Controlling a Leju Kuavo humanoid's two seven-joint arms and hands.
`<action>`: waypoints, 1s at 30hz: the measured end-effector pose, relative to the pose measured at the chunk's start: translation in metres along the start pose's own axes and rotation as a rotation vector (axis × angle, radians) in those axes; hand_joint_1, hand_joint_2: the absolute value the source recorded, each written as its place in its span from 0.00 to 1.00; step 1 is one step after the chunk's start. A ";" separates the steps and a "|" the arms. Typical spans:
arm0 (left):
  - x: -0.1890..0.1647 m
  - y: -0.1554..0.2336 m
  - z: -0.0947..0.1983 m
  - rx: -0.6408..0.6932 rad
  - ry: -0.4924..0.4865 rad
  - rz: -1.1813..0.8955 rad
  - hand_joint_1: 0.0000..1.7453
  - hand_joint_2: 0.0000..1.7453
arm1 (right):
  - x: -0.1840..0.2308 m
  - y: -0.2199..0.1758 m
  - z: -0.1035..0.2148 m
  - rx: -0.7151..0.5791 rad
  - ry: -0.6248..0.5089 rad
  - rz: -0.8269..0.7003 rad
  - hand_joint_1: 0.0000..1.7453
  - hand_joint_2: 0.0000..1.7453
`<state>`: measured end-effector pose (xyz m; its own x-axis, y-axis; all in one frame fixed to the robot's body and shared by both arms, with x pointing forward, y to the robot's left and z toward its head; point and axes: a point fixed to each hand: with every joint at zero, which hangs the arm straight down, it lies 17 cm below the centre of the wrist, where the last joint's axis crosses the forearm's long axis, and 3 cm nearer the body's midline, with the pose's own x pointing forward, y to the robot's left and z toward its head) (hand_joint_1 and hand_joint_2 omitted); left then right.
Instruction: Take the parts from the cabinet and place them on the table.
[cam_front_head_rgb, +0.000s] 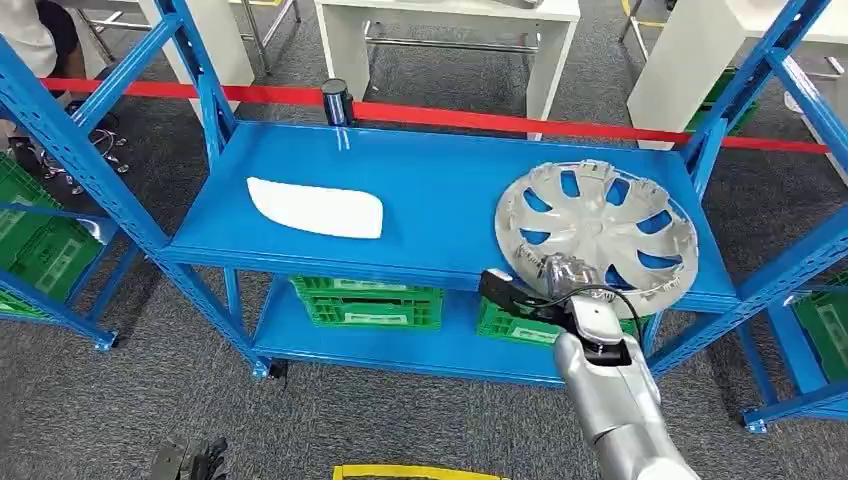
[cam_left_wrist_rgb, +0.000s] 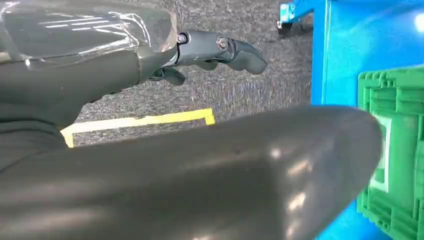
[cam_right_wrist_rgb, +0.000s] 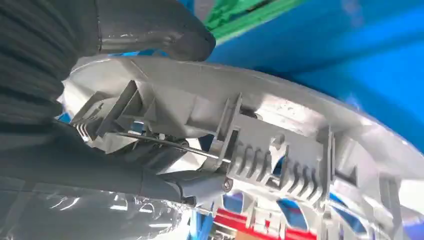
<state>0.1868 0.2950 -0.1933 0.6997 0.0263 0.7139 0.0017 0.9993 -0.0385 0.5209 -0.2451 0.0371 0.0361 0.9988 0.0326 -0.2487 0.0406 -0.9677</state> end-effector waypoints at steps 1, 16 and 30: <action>0.001 0.001 0.001 0.003 -0.001 -0.001 0.00 0.00 | 0.002 -0.012 0.001 -0.030 -0.007 -0.032 1.00 1.00; 0.014 0.013 0.008 0.050 -0.058 -0.021 0.00 0.00 | 0.011 -0.181 0.061 -0.489 -0.141 -0.396 1.00 1.00; 0.004 0.015 0.017 0.046 -0.046 0.095 0.00 0.00 | 0.037 -0.269 0.155 -0.639 -0.698 -1.089 1.00 1.00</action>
<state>0.1774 0.3110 -0.1793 0.6618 0.1208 0.7399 -0.0960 0.9925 -0.0761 0.4390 -0.2147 0.3374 -0.5960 0.2963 0.7463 0.0682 0.9447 -0.3206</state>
